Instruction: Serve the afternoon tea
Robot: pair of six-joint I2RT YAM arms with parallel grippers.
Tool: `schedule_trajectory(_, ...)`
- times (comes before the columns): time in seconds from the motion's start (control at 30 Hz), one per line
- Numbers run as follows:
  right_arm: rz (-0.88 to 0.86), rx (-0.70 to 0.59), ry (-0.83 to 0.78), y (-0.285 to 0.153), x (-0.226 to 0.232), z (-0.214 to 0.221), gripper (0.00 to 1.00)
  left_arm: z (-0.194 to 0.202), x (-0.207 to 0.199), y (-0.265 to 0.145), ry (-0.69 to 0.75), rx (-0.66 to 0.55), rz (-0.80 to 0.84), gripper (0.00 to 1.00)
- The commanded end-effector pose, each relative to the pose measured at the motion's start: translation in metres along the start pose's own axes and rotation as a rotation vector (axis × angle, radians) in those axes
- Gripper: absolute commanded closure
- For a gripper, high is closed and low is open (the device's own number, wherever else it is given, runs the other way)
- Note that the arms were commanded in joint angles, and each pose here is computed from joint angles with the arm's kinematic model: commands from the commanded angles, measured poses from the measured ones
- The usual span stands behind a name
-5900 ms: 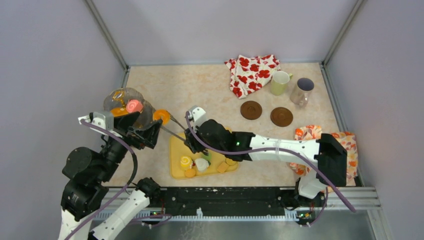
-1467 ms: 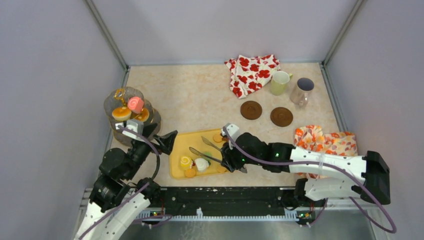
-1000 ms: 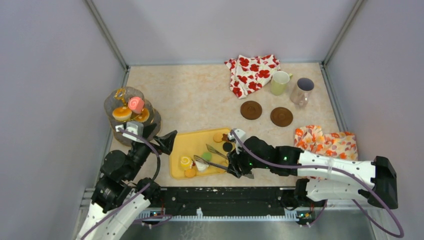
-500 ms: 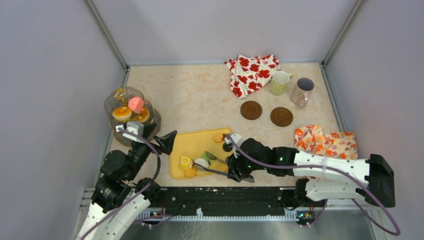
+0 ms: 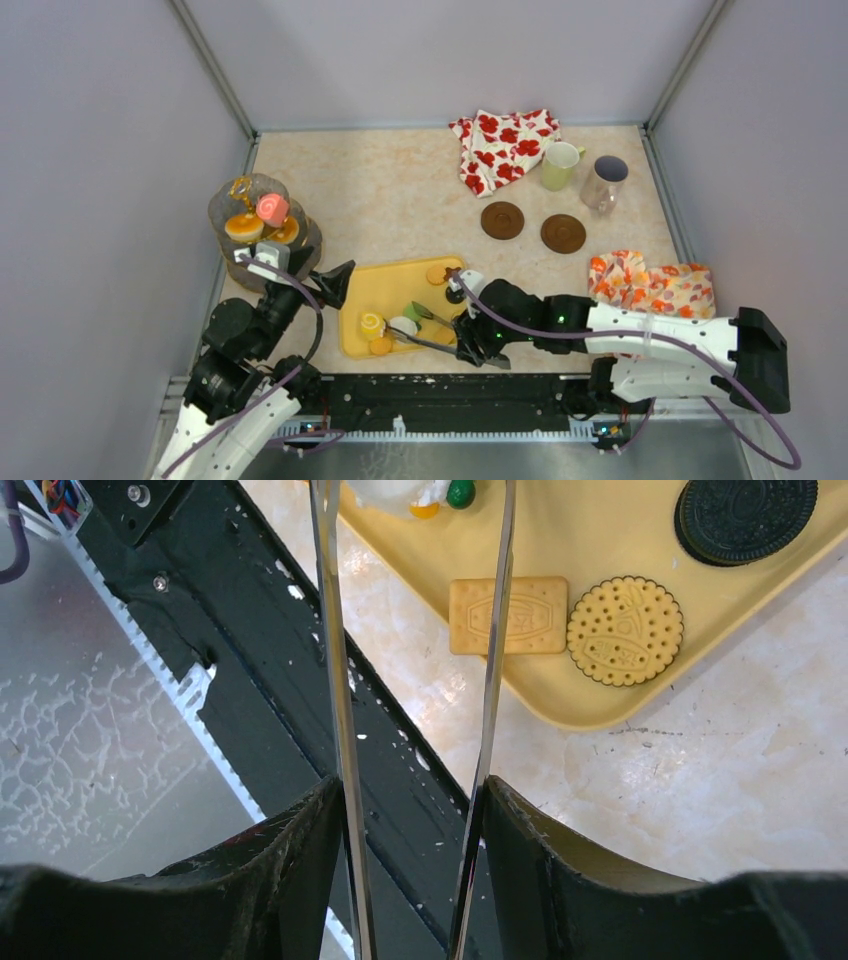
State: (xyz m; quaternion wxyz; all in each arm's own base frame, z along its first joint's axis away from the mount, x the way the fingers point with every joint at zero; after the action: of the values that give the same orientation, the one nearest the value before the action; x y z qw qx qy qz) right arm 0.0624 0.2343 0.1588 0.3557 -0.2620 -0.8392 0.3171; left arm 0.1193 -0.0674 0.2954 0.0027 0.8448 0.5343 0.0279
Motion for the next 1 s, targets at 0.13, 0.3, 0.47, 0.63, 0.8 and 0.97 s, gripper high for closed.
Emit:
schedule_trajectory(0.13,-0.056,-0.08,-0.015,-0.01,0.016,-0.016,0.47,-0.009,0.0,0.004,0.009,-0.032,0.002,0.01)
schedule_trajectory(0.3,-0.055,-0.105,-0.031,-0.011,0.023,-0.018,0.47,-0.009,0.0,0.004,0.008,-0.033,0.008,0.01)
schedule_trajectory(0.47,0.011,-0.11,-0.044,-0.012,0.022,-0.019,0.46,-0.009,0.0,0.004,0.01,-0.032,0.007,0.01)
schedule_trajectory(0.63,0.064,-0.086,-0.051,-0.006,0.017,-0.014,0.46,-0.01,0.0,0.003,0.01,-0.033,0.006,0.01)
schedule_trajectory(0.8,0.063,-0.063,-0.064,0.001,0.021,-0.01,0.46,-0.01,0.0,0.003,0.01,-0.033,0.007,0.01)
schedule_trajectory(0.97,0.054,-0.06,-0.072,0.001,0.027,-0.011,0.48,-0.009,0.0,0.003,0.009,-0.031,0.006,0.01)
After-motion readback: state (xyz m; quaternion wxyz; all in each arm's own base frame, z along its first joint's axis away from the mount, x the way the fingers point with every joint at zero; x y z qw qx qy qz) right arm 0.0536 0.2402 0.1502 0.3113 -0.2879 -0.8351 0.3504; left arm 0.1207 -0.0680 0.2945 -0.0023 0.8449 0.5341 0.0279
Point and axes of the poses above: each gripper's point midway between its finger pads, its own y axis out along the fingers, its own x axis along the line the jaws close on, z = x × y, the point moved 7 cm from there along -y, back along the fingers, and after that the axes turned 12 degrees about y, right-handed, at the moved point
